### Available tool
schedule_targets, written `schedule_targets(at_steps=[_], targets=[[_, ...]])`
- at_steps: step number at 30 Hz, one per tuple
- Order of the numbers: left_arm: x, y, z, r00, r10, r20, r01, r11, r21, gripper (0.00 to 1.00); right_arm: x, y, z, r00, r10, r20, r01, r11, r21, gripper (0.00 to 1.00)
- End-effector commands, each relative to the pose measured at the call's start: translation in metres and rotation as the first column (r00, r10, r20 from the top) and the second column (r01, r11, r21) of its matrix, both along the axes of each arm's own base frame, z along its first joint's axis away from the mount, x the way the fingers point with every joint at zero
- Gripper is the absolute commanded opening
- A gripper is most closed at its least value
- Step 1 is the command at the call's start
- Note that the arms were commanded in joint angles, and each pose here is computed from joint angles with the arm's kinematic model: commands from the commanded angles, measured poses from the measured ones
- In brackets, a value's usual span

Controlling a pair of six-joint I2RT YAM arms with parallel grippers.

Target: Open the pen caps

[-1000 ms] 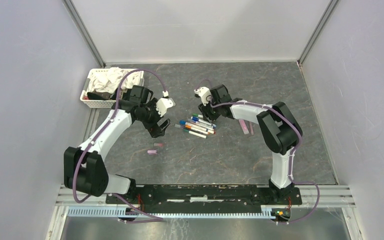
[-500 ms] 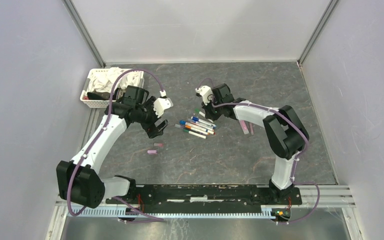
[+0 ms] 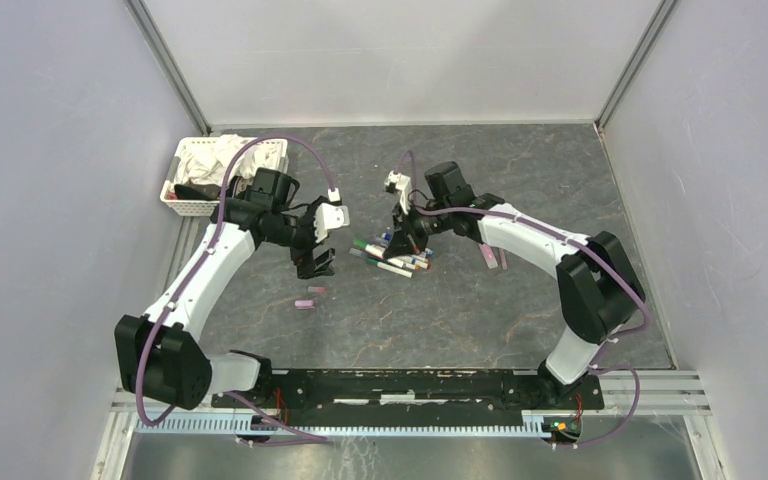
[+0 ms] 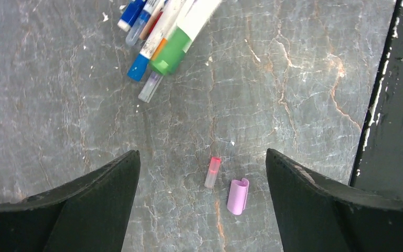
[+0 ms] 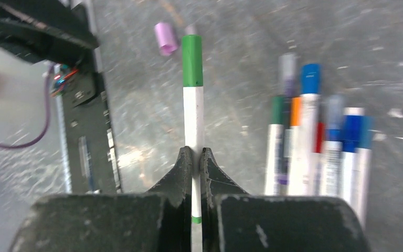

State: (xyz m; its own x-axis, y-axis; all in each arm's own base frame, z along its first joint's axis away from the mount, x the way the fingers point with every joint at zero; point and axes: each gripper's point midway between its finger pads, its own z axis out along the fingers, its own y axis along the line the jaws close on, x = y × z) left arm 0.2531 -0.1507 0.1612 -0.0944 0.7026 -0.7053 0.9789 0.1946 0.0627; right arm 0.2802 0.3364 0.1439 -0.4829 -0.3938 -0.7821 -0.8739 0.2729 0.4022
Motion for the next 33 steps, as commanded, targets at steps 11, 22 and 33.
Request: schedule_targets(at_steps=[11,22,33], targets=[[-0.027,-0.025,-0.003,0.959,-0.277,0.053,0.277,0.961,0.011,0.70,-0.048,0.040,0.016,0.946,0.258,-0.194,-0.241,0.965,0.107,0.00],[-0.038,-0.032,-0.018,0.947,-0.319,0.022,0.318,0.947,0.039,0.44,-0.049,0.047,0.024,0.931,0.275,-0.240,-0.245,0.958,0.147,0.00],[-0.040,-0.035,-0.015,0.945,-0.327,0.029,0.325,0.944,0.054,0.02,-0.051,0.056,0.017,0.920,0.268,-0.284,-0.228,0.959,0.167,0.31]])
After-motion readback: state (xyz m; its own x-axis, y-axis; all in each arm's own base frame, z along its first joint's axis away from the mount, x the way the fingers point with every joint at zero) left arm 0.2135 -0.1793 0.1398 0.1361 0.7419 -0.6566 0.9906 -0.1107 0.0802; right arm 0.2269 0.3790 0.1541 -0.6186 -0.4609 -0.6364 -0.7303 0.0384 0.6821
